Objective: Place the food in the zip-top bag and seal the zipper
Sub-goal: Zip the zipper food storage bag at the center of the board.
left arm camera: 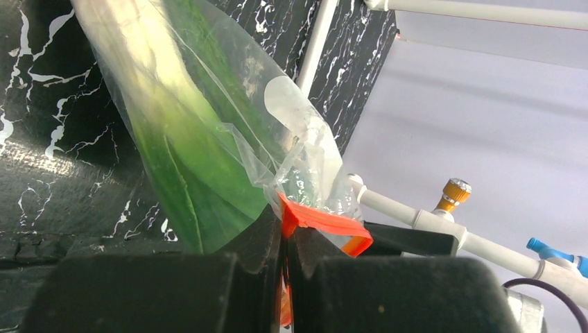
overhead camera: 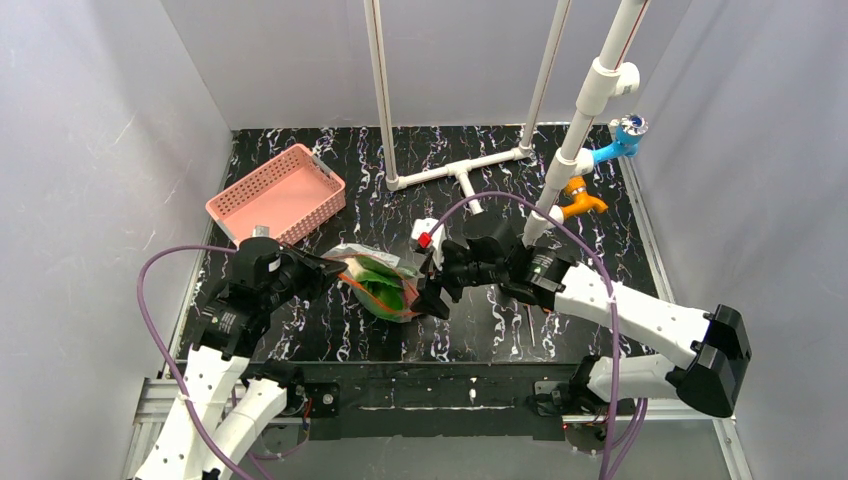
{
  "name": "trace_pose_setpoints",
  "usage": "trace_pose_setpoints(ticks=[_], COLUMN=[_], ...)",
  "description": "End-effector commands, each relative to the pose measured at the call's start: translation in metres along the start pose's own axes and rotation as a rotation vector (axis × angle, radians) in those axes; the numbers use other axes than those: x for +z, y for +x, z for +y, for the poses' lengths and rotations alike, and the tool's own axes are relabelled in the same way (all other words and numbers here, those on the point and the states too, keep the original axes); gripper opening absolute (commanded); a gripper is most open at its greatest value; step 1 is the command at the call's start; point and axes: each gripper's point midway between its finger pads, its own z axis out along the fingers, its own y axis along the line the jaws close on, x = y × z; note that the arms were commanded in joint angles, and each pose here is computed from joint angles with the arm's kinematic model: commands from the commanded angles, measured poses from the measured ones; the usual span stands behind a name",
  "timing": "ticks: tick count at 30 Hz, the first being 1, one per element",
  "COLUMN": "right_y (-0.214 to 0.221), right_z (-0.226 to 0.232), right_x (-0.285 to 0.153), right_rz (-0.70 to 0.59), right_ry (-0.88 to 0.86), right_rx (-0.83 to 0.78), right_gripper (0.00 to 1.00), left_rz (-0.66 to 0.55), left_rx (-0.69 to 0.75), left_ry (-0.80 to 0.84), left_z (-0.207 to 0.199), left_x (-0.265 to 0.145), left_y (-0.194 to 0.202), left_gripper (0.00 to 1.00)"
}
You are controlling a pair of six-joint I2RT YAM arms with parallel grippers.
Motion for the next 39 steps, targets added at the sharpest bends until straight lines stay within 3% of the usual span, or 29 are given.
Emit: trace_pose_setpoints(ticks=[1,16,22,28,32,36,39], right_y=[-0.022,-0.039,-0.015,-0.032,-0.026,-0.025,-0.031], right_z=[-0.015,0.014,-0.011,-0.030,-0.032,-0.010,-0.003], right_x=[-0.005,-0.039,-0.030,-0.034,-0.030,-0.018,-0.013], right_rz=[-0.122,-0.251,-0.223,-0.322,-0.326,-0.327,-0.334], right_ry=[0.086,0.025,0.138,0.246,0.223,0.074,0.019], right_rx=[-0.120,-0.105,-0.168,-0.243,-0.279,-0.313,-0.323], right_gripper=[0.90,0.96,0.95,0.93,0.93,0.88,0.78], left_rz=[-0.033,-0.027,-0.030,-0.037,-0.039,-0.035,-0.040], left_rx=[0.002,0.011,0.022,0.028,0.018,0.020,0.021], left_ry=[0.033,0.040,0.050,0.033,0.029,0.034,0.037], left_z=[-0.014,-0.017,-0.021,-0.014,-0.009,-0.010,-0.010], left_x=[-0.008,-0.010,-0.014,-0.015,-0.014,-0.015,-0.017], left_y=[-0.007,-0.006,-0.007,-0.007,-0.006,-0.005,-0.006], left_gripper=[0.00,0.00,0.00,0.00,0.00,0.00,0.00])
